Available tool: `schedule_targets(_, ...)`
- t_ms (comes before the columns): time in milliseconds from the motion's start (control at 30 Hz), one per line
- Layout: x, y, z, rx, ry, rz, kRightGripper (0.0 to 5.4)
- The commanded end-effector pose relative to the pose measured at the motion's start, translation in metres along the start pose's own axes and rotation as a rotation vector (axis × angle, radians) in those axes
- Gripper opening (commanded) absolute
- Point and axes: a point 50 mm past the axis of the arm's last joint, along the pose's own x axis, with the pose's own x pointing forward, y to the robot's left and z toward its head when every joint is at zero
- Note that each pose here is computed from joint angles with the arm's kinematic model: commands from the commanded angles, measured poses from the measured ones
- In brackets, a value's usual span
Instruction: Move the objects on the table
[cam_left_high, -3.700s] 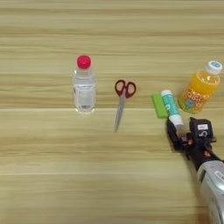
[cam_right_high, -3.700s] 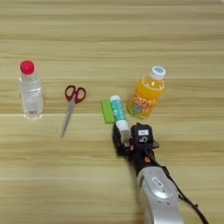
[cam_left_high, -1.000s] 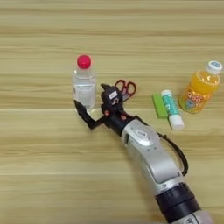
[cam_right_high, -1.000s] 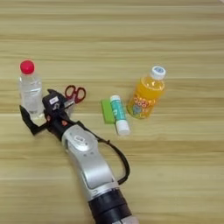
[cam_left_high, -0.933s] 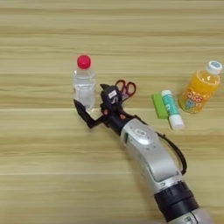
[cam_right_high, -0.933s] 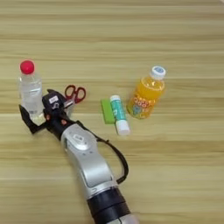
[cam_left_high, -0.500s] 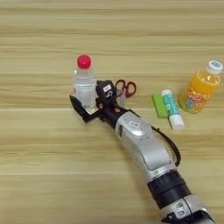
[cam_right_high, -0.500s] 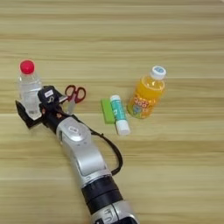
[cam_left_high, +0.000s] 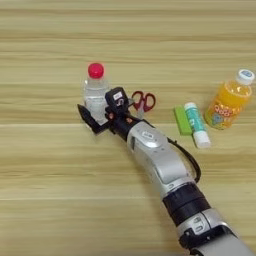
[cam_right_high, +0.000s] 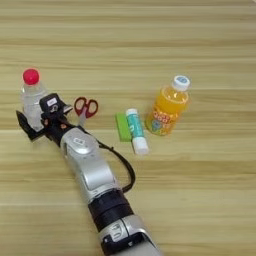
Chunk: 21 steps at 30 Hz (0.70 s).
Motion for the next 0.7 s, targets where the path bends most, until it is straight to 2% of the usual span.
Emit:
schedule_targets(33,0.0153,0.0114,0.039,0.0,-0.161,0.029,4.45)
schedule_targets(467,0.012,0.0089,0.0418,-0.002,-0.183,0.005,3.31)
schedule_targets(700,0.0086,0.004,0.0424,-0.025,-0.209,-0.07,3.17)
